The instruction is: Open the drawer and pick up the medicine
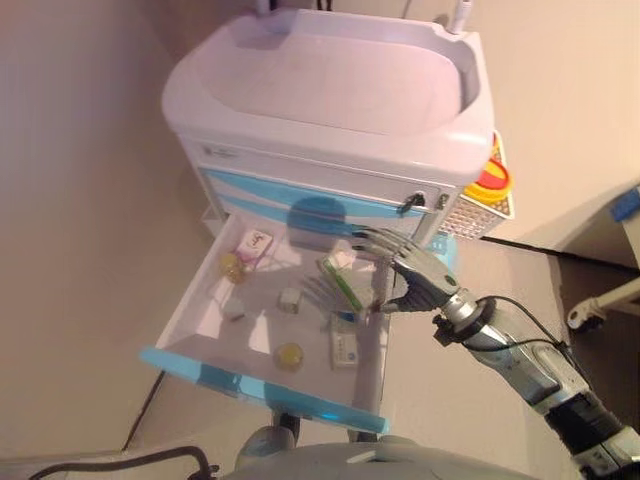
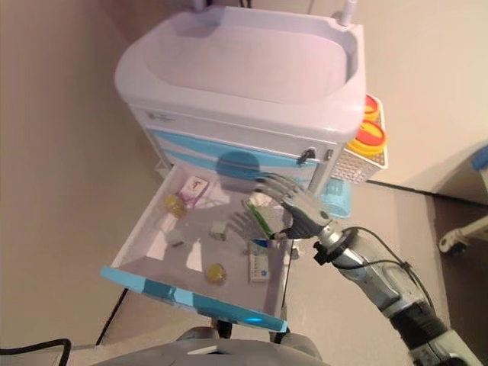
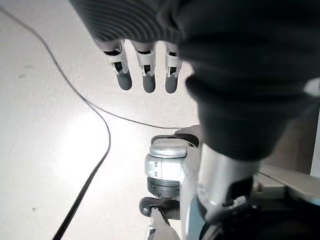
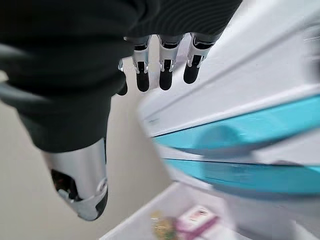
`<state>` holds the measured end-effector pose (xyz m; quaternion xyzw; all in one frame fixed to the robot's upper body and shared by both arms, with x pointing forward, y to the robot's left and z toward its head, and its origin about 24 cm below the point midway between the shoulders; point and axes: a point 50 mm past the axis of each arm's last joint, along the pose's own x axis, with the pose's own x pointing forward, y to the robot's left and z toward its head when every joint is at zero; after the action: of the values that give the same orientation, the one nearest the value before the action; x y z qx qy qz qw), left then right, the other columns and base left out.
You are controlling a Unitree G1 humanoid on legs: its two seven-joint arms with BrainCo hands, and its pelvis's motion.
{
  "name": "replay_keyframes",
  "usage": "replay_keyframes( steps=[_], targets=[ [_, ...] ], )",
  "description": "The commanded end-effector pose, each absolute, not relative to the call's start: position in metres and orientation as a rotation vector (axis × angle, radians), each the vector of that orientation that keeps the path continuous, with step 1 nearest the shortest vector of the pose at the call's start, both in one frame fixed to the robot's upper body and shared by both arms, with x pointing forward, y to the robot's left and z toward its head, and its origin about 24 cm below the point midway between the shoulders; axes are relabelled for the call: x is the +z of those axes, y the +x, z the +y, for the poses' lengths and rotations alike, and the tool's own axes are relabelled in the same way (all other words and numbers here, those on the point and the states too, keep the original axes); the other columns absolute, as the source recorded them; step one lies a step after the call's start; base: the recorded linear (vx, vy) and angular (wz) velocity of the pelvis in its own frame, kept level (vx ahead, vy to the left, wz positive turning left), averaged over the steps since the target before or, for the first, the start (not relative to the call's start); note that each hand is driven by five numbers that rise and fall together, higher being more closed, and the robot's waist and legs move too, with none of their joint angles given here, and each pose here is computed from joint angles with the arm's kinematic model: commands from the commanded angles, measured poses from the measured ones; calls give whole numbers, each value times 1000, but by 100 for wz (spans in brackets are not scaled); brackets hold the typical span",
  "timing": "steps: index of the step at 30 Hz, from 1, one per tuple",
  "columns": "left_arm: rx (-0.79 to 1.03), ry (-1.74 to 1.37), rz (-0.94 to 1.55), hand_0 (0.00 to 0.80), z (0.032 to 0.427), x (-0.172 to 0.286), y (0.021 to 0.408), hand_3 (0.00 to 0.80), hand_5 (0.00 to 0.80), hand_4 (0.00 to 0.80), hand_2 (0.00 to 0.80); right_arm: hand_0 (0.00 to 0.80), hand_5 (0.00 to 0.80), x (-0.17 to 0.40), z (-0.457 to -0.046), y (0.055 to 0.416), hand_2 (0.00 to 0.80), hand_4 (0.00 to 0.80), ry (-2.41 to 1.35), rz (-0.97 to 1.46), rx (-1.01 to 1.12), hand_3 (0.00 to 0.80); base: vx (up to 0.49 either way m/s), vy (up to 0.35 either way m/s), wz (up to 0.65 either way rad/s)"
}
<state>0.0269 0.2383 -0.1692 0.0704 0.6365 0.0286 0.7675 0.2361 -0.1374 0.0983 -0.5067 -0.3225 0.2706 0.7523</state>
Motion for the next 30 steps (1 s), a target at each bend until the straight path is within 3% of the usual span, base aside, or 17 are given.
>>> replay_keyframes(
  steps=[1, 13, 30],
  targets=[
    [111, 138, 1352, 0, 244, -167, 42, 0, 0, 0, 0, 0, 0, 128, -115, 241, 0, 0, -1118, -855, 610, 0, 7, -7, 28],
    [174, 101, 1335, 0, 252, -165, 36, 0, 0, 0, 0, 0, 0, 89, -103, 275, 0, 0, -1343, -637, 707, 0, 10, -8, 36],
    [116, 154, 1292, 0, 255, -162, 46, 0, 0, 0, 0, 0, 0, 35, -127, 314, 0, 0, -1573, -291, 615, 0, 5, 4, 19]
  ],
)
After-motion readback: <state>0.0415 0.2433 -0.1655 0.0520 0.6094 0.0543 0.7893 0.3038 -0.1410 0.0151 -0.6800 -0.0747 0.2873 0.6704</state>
